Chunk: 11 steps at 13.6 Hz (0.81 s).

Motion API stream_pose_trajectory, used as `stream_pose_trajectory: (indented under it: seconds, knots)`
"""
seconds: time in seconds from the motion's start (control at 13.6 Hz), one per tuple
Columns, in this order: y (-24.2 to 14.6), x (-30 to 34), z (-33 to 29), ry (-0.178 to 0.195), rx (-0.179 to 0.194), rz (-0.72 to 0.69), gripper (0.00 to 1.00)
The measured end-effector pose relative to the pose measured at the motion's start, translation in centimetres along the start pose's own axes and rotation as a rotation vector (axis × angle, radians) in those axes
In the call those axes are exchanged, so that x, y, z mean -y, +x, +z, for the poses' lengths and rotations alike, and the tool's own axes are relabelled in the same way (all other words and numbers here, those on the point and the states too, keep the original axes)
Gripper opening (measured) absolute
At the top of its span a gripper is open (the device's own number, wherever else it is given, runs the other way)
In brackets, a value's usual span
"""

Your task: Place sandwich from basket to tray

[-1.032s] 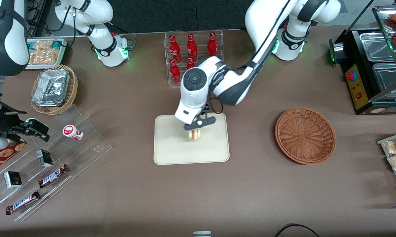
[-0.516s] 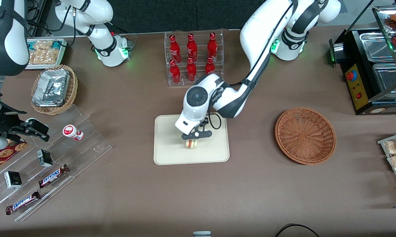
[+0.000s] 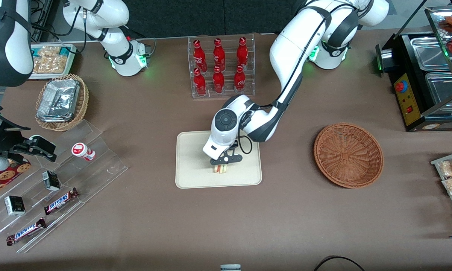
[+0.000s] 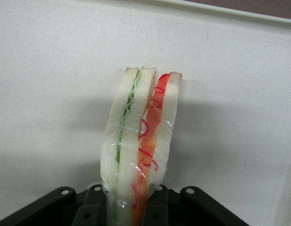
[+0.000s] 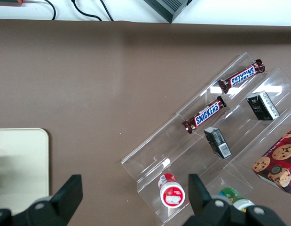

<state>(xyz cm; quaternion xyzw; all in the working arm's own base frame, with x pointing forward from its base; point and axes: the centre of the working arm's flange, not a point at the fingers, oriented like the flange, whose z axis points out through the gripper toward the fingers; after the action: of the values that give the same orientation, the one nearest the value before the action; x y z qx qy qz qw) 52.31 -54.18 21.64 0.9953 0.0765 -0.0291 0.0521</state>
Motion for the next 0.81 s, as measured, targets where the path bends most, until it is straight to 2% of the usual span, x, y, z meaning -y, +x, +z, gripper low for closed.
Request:
stream_pose_trajectory:
  seconds: [0.37,0.52,0.81]
  knots:
    - [0.4,-1.0,-4.3,-0.033,-0.037,-0.018,0.74]
    - [1.0,-0.1,-8.4,-0.020,-0.040,-0.039,0.96]
    - [4.7,8.9,-14.6,0.027,-0.037,-0.098,0.99]
